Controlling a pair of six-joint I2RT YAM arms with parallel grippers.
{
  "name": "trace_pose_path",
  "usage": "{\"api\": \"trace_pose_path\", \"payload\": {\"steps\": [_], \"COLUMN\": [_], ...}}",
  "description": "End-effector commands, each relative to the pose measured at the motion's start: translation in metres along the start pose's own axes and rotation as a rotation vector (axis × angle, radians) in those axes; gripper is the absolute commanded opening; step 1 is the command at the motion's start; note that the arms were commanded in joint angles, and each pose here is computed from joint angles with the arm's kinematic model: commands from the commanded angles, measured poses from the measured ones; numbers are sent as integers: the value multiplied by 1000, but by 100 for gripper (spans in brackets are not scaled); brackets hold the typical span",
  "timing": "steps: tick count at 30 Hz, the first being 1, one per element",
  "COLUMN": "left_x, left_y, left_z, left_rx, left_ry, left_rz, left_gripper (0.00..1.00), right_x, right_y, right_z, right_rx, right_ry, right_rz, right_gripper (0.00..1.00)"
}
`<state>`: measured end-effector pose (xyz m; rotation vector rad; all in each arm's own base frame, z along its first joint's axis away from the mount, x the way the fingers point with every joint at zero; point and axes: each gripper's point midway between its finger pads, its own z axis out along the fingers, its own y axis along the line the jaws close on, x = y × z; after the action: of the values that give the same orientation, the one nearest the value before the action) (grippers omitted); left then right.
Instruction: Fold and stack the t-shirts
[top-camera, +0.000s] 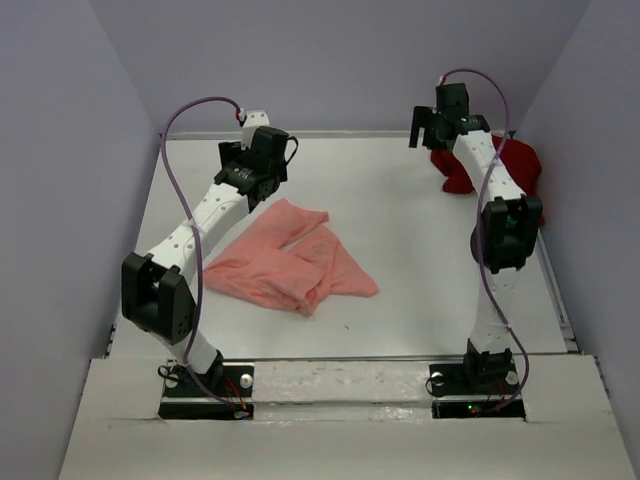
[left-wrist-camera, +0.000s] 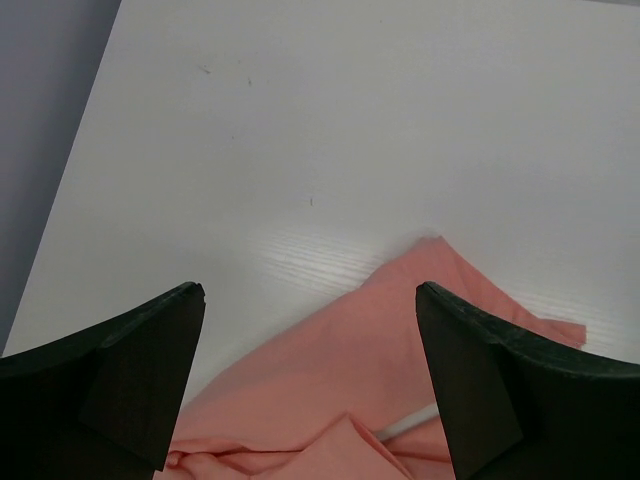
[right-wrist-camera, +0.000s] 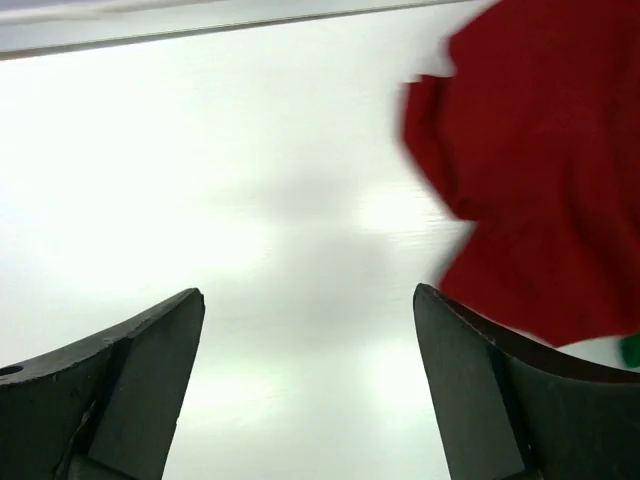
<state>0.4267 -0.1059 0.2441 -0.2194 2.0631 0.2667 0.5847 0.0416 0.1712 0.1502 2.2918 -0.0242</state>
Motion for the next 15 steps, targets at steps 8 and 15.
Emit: {"api": "trace_pose_path", "payload": {"steps": [8,15], "left_x": [7,13], "left_y": [1,12], "left_z": [-30,-30], "left_rx": [59,-22], "left_ry": [34,45], "left_rz": [-49,-25], "left_gripper": [99,99], "right_x": [105,156], "right_y": [104,111], "right_z": [-171,-187], "right_rx": [-481,-487], "right_ry": [-132,88], "right_rz": [72,32], "right_gripper": [88,84]}}
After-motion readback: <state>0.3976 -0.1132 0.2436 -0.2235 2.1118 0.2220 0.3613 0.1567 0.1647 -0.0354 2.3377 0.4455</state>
